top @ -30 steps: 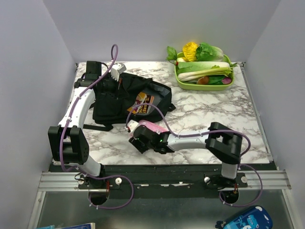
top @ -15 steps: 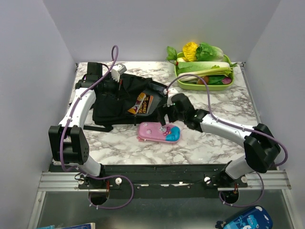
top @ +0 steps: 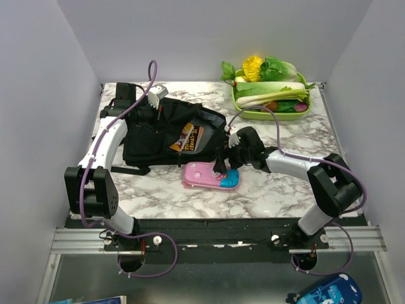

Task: Pack the student bag
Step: Pick up the stationery from the center of the board.

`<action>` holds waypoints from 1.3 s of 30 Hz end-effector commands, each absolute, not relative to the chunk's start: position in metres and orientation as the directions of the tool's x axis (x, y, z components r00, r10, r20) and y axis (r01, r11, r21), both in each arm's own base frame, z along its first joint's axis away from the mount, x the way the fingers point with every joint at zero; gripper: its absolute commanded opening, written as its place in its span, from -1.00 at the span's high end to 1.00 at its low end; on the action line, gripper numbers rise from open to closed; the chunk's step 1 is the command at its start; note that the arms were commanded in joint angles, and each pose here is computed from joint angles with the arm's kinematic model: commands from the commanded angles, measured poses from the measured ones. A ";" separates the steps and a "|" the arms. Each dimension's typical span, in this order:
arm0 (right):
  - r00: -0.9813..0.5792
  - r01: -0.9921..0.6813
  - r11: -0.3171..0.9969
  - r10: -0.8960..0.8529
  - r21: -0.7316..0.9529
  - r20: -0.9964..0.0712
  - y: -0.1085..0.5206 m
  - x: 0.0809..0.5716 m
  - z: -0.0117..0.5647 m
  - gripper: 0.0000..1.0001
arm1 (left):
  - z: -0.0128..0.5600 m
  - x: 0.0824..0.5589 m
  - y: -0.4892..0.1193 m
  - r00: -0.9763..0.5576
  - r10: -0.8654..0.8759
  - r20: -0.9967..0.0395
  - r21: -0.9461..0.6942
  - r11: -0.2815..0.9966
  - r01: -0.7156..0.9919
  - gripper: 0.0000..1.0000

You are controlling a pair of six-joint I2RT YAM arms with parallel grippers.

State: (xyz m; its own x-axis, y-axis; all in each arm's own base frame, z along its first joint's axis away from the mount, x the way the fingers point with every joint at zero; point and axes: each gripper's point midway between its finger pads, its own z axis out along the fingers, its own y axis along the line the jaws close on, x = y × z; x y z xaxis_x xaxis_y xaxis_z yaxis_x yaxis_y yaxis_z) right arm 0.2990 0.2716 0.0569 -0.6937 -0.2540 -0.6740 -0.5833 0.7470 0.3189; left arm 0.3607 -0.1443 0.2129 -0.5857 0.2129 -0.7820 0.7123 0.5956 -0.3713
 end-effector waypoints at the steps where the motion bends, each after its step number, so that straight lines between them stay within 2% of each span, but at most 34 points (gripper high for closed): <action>1: -0.712 -0.623 0.647 -0.236 0.440 -0.661 0.287 0.273 0.056 -1.00 | 0.222 0.351 -0.152 -0.593 0.203 -0.780 -0.405 0.559 0.724 1.00; 11: -0.739 -0.629 0.604 -0.268 0.490 -0.618 0.285 0.240 0.047 -1.00 | 0.228 0.350 -0.153 -0.583 0.203 -0.786 -0.398 0.555 0.730 1.00; 18: -0.755 -0.610 0.675 -0.335 0.415 -0.564 0.279 0.224 0.023 -1.00 | 0.230 0.349 -0.152 -0.578 0.206 -0.790 -0.391 0.557 0.733 1.00; 20: -0.775 -0.582 0.694 -0.316 0.423 -0.547 0.276 0.223 0.019 -0.81 | 0.230 0.349 -0.152 -0.578 0.206 -0.790 -0.390 0.559 0.732 1.00; 21: -0.781 -0.575 0.696 -0.310 0.429 -0.543 0.277 0.222 0.019 -0.68 | 0.229 0.348 -0.152 -0.582 0.205 -0.787 -0.394 0.558 0.730 1.00; 22: -0.788 -0.563 0.702 -0.298 0.435 -0.539 0.277 0.222 0.019 -0.44 | 0.230 0.348 -0.152 -0.579 0.206 -0.789 -0.391 0.559 0.731 1.00; 24: -0.793 -0.556 0.704 -0.289 0.441 -0.537 0.276 0.221 0.020 -0.25 | 0.229 0.348 -0.152 -0.578 0.207 -0.789 -0.389 0.560 0.731 1.00; 25: -0.792 -0.557 0.698 -0.283 0.451 -0.541 0.277 0.220 0.024 -0.08 | 0.230 0.348 -0.151 -0.576 0.208 -0.790 -0.386 0.561 0.732 1.00; 30: -0.768 -0.582 0.663 -0.258 0.471 -0.586 0.282 0.219 0.046 0.34 | 0.227 0.348 -0.151 -0.580 0.212 -0.786 -0.386 0.566 0.729 1.00; 31: -0.764 -0.596 0.638 -0.262 0.488 -0.590 0.284 0.214 0.050 0.52 | 0.228 0.347 -0.151 -0.579 0.212 -0.787 -0.385 0.566 0.730 1.00; 33: -0.739 -0.625 0.599 -0.248 0.500 -0.627 0.289 0.213 0.065 0.74 | 0.229 0.348 -0.151 -0.577 0.212 -0.789 -0.382 0.567 0.730 1.00; 34: -0.725 -0.648 0.565 -0.253 0.510 -0.640 0.292 0.209 0.072 0.98 | 0.230 0.348 -0.151 -0.576 0.212 -0.790 -0.381 0.567 0.731 1.00; 39: -0.670 -0.714 0.458 -0.228 0.529 -0.706 0.298 0.200 0.103 0.99 | 0.229 0.348 -0.151 -0.575 0.213 -0.790 -0.379 0.567 0.731 1.00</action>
